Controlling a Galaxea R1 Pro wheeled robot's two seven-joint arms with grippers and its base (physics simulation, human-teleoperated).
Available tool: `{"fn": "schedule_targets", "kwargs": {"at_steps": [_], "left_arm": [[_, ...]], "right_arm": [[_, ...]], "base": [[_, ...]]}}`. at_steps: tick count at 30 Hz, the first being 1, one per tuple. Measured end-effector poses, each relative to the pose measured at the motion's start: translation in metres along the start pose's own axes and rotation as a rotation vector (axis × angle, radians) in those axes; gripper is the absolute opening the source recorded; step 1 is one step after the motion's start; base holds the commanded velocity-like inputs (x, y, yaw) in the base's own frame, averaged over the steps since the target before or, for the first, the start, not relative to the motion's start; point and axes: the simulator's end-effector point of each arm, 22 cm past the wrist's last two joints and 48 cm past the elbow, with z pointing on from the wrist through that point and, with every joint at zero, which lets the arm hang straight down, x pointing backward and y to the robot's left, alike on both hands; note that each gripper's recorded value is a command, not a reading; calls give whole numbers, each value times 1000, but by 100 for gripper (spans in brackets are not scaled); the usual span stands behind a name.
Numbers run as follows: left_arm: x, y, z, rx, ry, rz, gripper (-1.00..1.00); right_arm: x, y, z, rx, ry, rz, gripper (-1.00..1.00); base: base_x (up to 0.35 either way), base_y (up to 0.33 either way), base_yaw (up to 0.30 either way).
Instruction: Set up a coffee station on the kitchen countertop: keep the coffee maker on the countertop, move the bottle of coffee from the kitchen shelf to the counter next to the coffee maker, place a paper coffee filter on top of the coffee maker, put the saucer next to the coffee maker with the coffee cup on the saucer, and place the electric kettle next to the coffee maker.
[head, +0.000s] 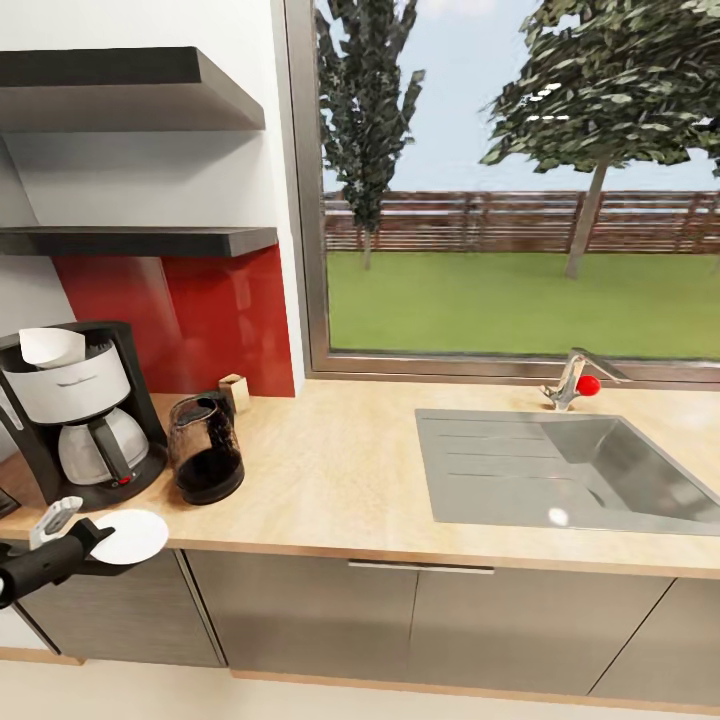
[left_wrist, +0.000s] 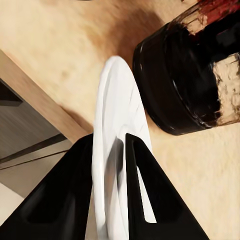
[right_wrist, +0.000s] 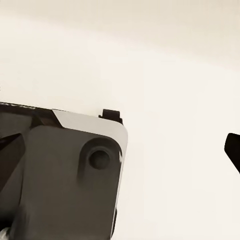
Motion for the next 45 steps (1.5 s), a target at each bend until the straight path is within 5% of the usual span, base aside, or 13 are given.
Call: {"fn": "schedule_targets", "kwargs": {"at_steps": [45], "left_arm": [[5,2,2,-7,10,-2,-100]], "right_arm": [[4,0,0,1,5,0,100]], "base": [[89,0,0]]}}
